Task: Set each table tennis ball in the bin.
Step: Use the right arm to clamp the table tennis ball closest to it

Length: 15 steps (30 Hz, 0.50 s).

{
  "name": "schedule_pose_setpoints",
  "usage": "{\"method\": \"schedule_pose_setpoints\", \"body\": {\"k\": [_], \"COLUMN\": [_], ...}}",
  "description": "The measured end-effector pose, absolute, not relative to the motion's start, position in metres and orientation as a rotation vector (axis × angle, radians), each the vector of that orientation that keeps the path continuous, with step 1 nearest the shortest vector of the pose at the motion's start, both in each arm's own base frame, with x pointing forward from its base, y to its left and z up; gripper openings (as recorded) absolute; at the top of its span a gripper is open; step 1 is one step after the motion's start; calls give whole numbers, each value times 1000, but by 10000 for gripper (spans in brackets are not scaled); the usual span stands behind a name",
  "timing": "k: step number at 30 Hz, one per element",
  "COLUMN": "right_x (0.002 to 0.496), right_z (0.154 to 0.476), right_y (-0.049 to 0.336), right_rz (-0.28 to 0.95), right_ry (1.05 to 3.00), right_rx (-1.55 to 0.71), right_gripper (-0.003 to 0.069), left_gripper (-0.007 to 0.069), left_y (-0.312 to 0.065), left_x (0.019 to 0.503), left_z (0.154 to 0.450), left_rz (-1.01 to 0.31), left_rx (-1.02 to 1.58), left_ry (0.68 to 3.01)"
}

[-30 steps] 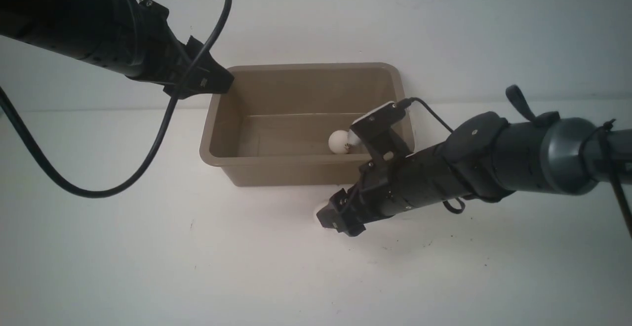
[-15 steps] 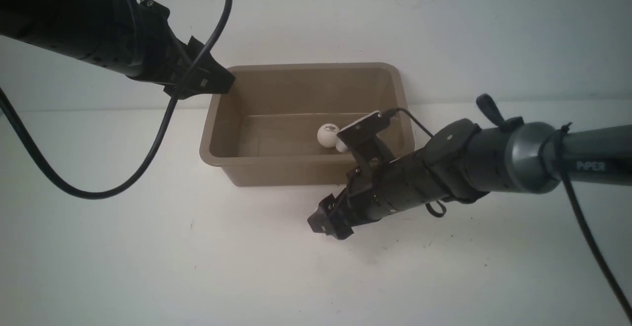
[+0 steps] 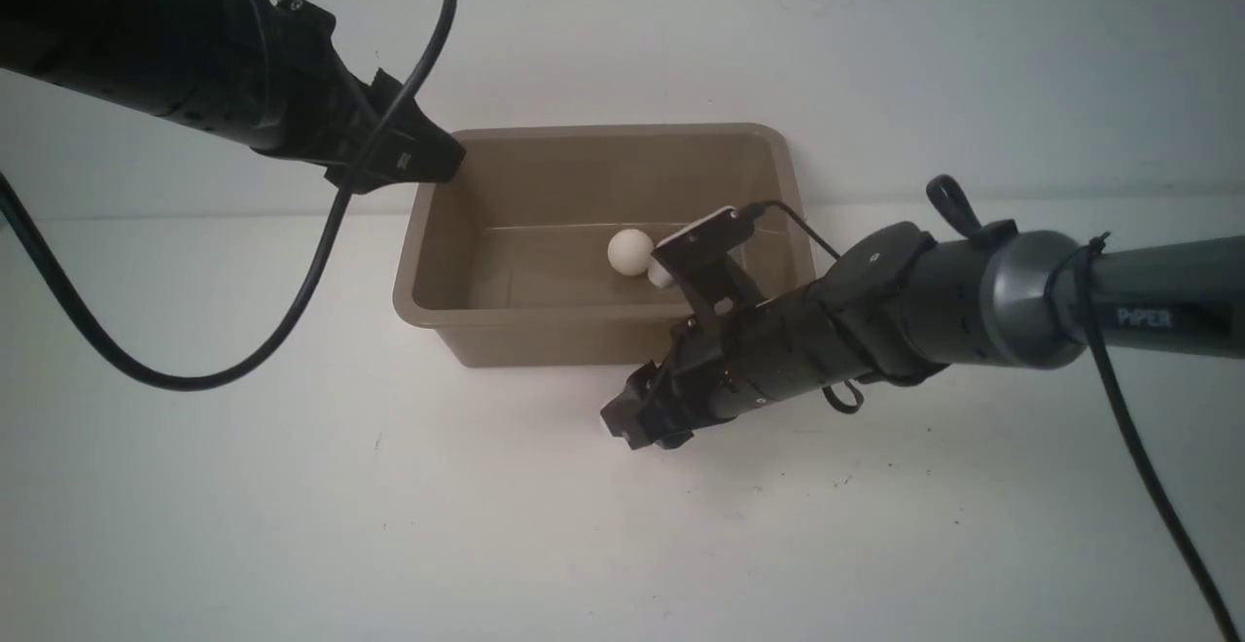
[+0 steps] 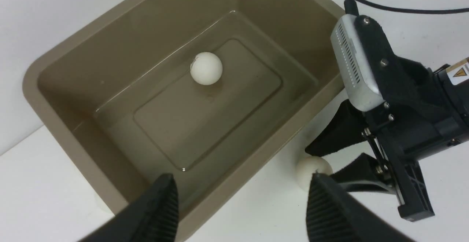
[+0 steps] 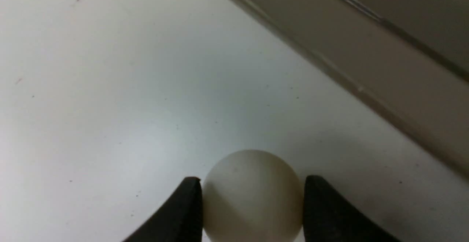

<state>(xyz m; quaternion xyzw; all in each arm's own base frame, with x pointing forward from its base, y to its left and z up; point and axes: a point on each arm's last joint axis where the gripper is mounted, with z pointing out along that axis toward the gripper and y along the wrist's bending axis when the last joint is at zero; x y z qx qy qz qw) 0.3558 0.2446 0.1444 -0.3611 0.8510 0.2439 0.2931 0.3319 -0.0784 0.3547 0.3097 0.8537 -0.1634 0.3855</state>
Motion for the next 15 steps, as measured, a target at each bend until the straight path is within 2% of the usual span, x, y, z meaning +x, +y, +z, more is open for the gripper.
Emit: {"method": "schedule_pose_setpoints", "body": {"k": [9,15], "right_x": [348,333], "right_z": [147,182], "right_y": [248,252], "right_rz": [732,841], "right_ry": [2253,2149], "right_rx": [-1052,-1169], "right_gripper": [321,321], "left_gripper": [426,426], "left_y": [-78,-78], "left_x": [332,334], "left_z": [355,356], "left_rz": [-412,-399], "left_rx": [784,767], "left_ry": [2168,2154]}}
